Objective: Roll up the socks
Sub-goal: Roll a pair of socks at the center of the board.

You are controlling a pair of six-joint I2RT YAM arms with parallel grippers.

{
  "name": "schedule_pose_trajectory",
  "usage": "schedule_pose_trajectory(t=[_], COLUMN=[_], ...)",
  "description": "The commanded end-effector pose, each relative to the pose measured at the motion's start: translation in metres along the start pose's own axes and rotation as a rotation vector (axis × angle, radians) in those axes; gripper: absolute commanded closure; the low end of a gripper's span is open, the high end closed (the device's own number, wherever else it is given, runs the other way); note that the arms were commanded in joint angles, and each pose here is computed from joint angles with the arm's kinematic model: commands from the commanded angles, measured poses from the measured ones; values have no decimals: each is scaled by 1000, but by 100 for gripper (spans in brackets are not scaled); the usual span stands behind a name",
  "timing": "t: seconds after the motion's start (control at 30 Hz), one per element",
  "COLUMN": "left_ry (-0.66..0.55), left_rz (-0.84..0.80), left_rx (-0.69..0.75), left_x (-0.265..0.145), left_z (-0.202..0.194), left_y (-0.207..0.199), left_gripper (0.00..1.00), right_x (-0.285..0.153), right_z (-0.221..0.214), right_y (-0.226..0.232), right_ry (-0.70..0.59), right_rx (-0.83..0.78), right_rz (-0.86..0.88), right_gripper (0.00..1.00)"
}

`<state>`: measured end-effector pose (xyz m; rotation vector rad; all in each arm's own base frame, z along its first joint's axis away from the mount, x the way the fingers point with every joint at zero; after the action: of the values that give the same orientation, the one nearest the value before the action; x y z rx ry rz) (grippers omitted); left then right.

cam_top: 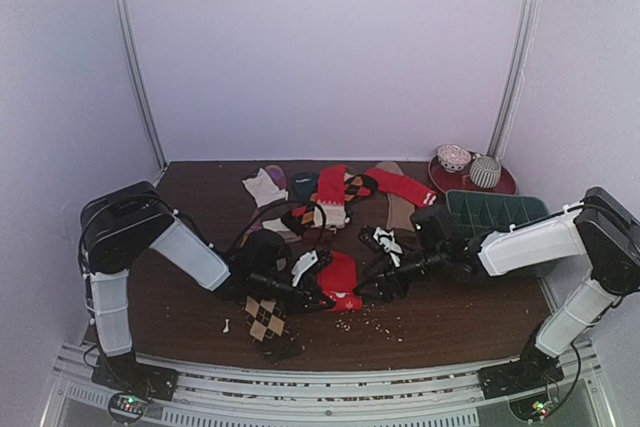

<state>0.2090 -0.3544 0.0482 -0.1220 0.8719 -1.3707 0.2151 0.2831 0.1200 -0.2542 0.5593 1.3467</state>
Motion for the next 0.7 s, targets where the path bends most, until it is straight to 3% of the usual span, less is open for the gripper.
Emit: schedule_pose_trajectory(t=[0.0, 0.23, 0.47, 0.67], left_ry=[214, 226, 229, 234], left_rz=[94, 92, 81, 79], left_rx=[-226, -241, -239, -230], left_x=[-2, -3, -4, -4], left_z=[-69, -73, -74, -73], left_y=[23, 23, 22, 22], left_gripper=[100, 100, 100, 100], right_x=[13, 39, 39, 44], right_z=[11, -9, -23, -32], right_y=[7, 7, 1, 4], right_ry=[-58, 66, 66, 84], right_rx=[-226, -287, -284, -265], right_rz=[-28, -42, -132, -90], right_gripper=[35, 32, 32, 44])
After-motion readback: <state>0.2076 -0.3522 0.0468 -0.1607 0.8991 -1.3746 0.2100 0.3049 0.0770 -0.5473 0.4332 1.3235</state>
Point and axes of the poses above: each gripper's point midway between its finger pads, its own x axis out along the fingers, its own y axis along the line the jaws close on, z = x × y, the point moved 6 cm from there along -x, back along the fingers, and after that the axes turned 12 degrees about -x, right-handed, at the moved point
